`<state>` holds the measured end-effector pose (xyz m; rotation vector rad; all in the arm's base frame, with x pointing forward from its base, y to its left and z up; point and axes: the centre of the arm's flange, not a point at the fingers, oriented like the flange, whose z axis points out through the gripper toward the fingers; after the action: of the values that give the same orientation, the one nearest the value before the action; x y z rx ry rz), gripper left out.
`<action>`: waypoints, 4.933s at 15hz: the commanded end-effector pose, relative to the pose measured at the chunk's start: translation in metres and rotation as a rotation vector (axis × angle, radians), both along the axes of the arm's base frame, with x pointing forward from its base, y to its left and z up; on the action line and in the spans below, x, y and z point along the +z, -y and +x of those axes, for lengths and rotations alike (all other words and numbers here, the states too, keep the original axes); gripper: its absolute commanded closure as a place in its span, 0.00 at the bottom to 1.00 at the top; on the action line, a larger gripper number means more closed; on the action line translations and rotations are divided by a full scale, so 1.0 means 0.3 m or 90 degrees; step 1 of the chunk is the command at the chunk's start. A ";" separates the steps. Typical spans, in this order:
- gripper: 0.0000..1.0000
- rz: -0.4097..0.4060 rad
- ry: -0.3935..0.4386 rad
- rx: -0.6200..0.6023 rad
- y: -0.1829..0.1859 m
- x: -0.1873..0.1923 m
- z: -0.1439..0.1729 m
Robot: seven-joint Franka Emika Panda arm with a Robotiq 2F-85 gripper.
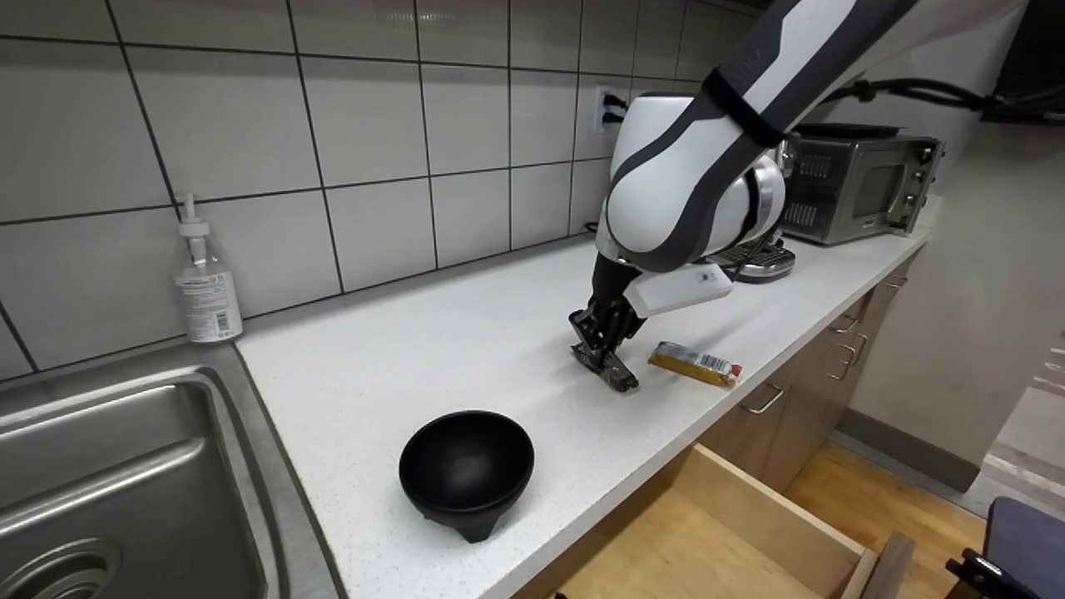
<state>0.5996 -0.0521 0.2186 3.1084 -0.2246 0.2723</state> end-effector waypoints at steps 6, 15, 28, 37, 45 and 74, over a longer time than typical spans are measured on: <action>0.96 0.011 0.007 0.006 -0.063 0.074 -0.128; 0.96 0.028 -0.004 -0.009 -0.185 0.098 -0.330; 0.96 -0.005 -0.009 -0.077 -0.405 0.133 -0.622; 0.96 -0.015 -0.054 -0.164 -0.464 0.046 -0.729; 0.96 -0.013 -0.085 -0.239 -0.421 -0.063 -0.716; 0.00 -0.065 0.001 -0.127 -0.067 0.222 -0.501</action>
<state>0.4288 -0.0051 0.2782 2.9728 -0.5785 0.2927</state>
